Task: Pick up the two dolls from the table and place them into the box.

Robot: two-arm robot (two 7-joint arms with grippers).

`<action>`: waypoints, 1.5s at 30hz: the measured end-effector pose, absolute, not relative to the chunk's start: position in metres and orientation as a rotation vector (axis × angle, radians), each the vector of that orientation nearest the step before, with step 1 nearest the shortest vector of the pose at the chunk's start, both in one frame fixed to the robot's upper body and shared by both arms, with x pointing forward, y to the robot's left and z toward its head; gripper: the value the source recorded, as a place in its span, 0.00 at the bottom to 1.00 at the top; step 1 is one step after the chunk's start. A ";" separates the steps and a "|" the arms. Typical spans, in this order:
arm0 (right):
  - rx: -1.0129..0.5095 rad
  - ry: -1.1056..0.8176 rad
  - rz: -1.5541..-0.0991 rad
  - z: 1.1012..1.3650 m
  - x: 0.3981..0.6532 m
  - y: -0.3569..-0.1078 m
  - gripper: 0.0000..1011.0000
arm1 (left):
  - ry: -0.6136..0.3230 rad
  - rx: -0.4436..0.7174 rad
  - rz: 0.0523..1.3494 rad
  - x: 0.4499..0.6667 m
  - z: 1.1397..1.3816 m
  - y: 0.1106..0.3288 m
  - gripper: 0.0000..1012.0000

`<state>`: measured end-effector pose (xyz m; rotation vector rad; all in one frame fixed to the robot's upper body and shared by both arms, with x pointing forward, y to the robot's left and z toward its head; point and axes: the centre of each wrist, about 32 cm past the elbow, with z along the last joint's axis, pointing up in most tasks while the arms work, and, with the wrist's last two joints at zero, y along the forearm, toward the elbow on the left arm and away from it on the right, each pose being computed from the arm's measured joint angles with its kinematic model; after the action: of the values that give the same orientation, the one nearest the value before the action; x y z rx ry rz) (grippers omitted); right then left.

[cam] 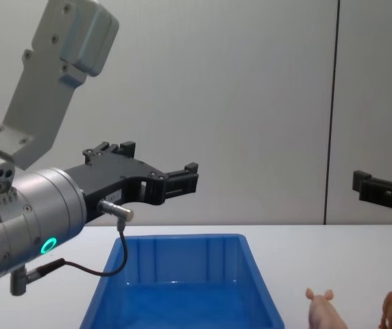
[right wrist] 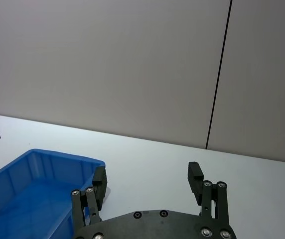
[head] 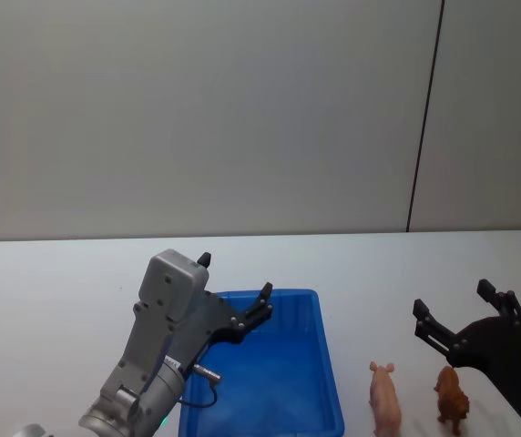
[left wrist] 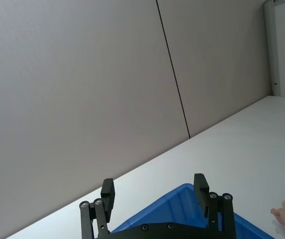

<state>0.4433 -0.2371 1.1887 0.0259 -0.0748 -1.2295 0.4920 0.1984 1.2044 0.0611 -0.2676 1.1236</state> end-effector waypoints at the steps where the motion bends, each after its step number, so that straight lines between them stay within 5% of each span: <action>1: 0.026 -0.075 -1.229 1.189 0.443 -0.237 0.99 | -0.268 0.061 1.124 0.492 1.204 0.198 0.99; 27: 0.019 -0.074 -1.225 1.189 0.444 -0.239 0.99 | -0.268 0.061 1.124 0.492 1.204 0.198 0.99; 45: -0.126 0.017 -1.174 1.183 0.442 -0.263 0.99 | -0.268 0.061 1.124 0.492 1.204 0.198 0.99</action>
<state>0.4415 -0.2630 1.1834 -0.1257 0.0172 -1.1736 0.4920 0.1984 1.2044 0.0611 -0.2676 1.1237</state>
